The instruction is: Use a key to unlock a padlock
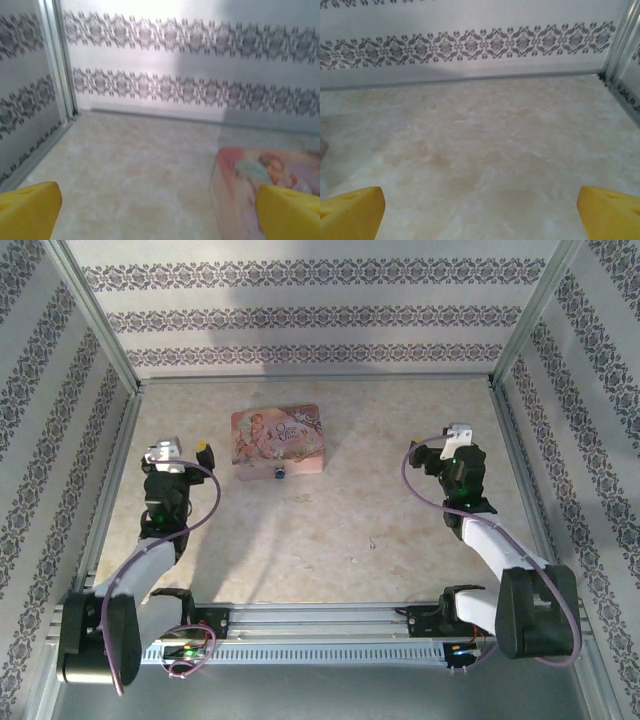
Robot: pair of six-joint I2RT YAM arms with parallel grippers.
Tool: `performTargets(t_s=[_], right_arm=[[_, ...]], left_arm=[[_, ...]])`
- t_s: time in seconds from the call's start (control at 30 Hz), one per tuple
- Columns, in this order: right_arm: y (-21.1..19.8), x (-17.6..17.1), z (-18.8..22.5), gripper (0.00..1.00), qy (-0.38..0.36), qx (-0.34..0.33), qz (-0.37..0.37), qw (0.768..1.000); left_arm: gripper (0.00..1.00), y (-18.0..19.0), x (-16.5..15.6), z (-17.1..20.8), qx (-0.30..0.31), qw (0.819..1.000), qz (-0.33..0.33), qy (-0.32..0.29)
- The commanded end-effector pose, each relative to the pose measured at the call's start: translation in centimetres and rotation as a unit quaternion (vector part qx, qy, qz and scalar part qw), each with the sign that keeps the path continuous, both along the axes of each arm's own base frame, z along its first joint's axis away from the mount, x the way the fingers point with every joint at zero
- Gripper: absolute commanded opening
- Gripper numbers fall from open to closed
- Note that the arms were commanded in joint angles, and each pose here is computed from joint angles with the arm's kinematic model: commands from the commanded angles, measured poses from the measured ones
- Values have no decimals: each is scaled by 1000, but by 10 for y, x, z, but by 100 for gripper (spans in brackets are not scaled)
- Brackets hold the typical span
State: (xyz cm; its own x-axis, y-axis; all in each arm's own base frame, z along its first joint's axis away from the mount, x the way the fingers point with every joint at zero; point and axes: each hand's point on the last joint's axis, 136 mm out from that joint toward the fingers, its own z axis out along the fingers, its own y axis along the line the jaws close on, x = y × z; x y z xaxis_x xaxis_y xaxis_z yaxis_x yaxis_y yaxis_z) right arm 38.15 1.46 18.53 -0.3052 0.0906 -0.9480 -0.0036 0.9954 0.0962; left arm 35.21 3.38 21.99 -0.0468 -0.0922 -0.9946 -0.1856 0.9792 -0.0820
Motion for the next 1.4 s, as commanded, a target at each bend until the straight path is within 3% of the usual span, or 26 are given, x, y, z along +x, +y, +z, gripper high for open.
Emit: performTargets(t_s=[0.0, 0.2, 0.33, 0.47, 0.63, 0.8, 1.13, 1.37], right_arm=[[16, -18, -7, 98, 87, 34, 13, 996], [43, -47, 9, 98, 148, 68, 44, 986], [58, -76, 3, 98, 211, 97, 55, 971], [75, -110, -14, 98, 291, 102, 77, 948], [96, -151, -39, 94, 387, 59, 109, 914], [112, -177, -70, 83, 466, 5, 136, 874], [147, -205, -132, 65, 582, -101, 198, 782], [158, -201, -152, 53, 602, -124, 208, 761]], left_arm=[[99, 4, -12, 9, -49, 998, 16, 26], [99, -1, -34, 30, -156, 987, 16, 23], [99, -21, -46, 31, -185, 981, -34, 50], [99, -37, -58, 9, -222, 968, -66, 101], [99, -66, -66, -30, -288, 936, -113, 167], [99, -98, -71, -60, -280, 924, -144, 216], [99, -166, -68, -65, -257, 921, -206, 210], [99, -175, -58, -72, -256, 920, -204, 214]])
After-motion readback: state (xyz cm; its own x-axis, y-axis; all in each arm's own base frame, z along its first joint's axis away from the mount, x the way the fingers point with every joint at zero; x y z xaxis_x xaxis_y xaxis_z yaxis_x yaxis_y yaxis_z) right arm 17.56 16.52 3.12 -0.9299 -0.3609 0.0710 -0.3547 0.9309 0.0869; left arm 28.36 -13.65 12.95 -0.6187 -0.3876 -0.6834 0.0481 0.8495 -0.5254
